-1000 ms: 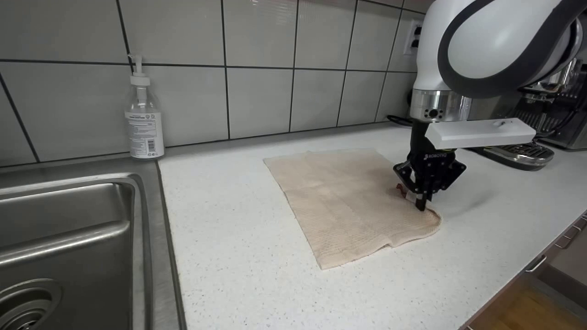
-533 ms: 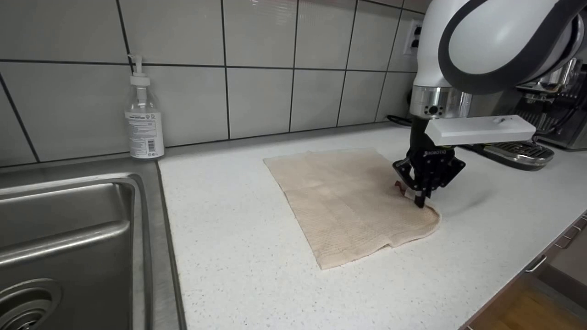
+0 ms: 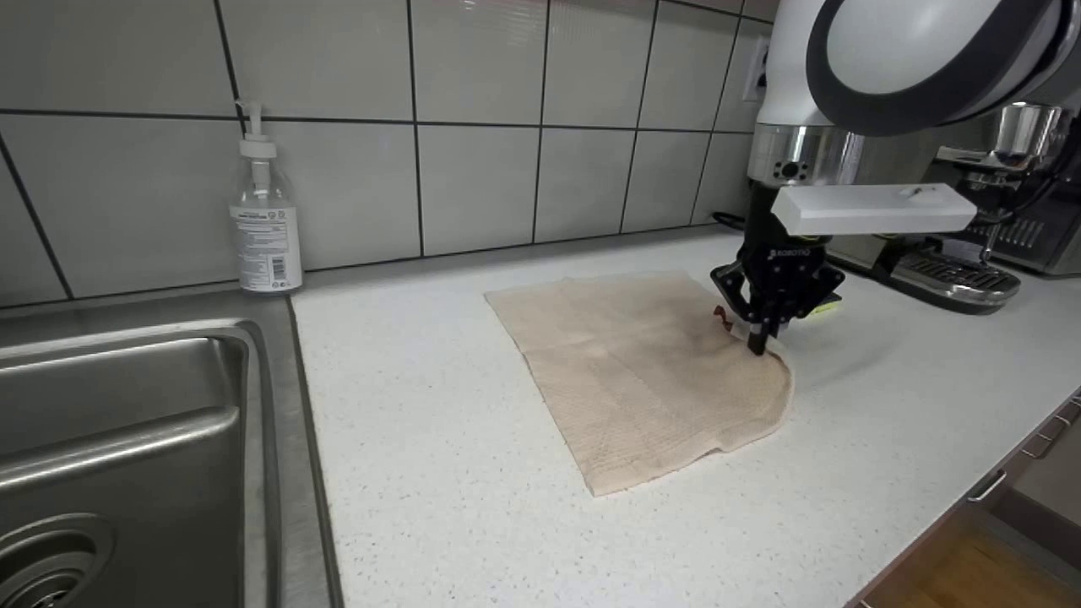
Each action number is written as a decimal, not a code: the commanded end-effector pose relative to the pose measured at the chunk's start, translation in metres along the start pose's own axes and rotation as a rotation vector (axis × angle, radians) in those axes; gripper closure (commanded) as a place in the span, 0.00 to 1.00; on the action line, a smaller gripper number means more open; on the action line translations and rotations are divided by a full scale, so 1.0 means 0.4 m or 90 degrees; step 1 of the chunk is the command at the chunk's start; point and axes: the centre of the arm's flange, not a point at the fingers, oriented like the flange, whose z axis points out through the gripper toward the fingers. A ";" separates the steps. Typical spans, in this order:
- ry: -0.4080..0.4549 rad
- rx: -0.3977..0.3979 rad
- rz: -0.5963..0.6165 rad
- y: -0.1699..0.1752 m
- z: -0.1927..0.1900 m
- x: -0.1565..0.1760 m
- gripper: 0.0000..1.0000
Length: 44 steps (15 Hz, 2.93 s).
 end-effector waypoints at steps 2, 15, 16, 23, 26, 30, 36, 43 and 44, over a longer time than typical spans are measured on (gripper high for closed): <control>0.021 0.012 -0.007 -0.034 -0.050 0.028 0.99; 0.060 0.032 -0.053 -0.117 -0.115 0.111 0.99; 0.061 0.033 -0.057 -0.125 -0.116 0.114 0.99; 0.070 0.037 -0.087 -0.189 -0.120 0.144 0.99; 0.074 0.038 -0.105 -0.219 -0.121 0.158 0.99; 0.080 0.040 -0.127 -0.261 -0.119 0.173 0.99; 0.081 0.041 -0.156 -0.317 -0.113 0.192 0.99; 0.081 0.041 -0.181 -0.366 -0.110 0.215 0.99; 0.081 0.041 -0.184 -0.373 -0.109 0.219 0.99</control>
